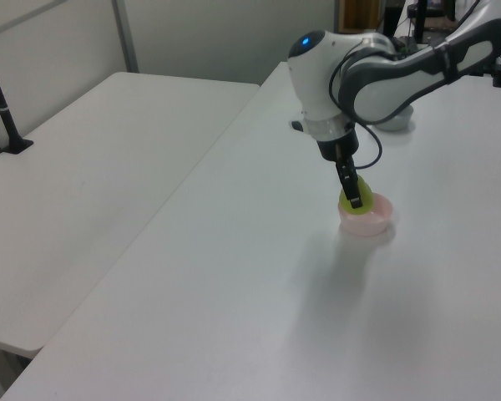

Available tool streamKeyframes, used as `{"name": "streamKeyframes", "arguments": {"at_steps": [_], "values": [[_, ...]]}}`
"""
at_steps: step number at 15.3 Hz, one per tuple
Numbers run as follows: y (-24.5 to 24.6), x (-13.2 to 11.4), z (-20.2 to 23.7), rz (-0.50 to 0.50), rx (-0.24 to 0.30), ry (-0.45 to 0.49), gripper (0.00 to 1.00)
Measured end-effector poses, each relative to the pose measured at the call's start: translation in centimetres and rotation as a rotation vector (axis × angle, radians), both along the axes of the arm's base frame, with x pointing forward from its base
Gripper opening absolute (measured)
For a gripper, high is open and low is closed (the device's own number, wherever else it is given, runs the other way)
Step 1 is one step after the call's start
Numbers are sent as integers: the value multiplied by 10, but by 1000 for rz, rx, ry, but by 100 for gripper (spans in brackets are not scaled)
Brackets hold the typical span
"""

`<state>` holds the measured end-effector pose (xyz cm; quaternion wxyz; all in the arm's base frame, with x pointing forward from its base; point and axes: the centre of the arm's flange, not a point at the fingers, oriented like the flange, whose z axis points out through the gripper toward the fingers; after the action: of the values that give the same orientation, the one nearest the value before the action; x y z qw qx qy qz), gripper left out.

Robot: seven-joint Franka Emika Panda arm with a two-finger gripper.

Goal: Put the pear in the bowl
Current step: 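Carry the pear over the pink bowl and lower it in, then open the gripper to release the pear and raise it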

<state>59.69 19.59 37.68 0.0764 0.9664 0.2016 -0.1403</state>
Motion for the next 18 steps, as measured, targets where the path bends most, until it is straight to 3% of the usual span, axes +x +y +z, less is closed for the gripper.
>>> {"name": "streamKeyframes", "arguments": {"at_steps": [6, 8, 11, 14, 18], "values": [[-6, -2, -34, 8, -20, 7, 77], [-6, -2, -35, 8, -21, 8, 98], [-10, 0, -32, 2, -19, 3, 100], [-14, 3, -16, -5, -7, -23, 100], [-35, 8, 42, -72, 27, -115, 100]]}}
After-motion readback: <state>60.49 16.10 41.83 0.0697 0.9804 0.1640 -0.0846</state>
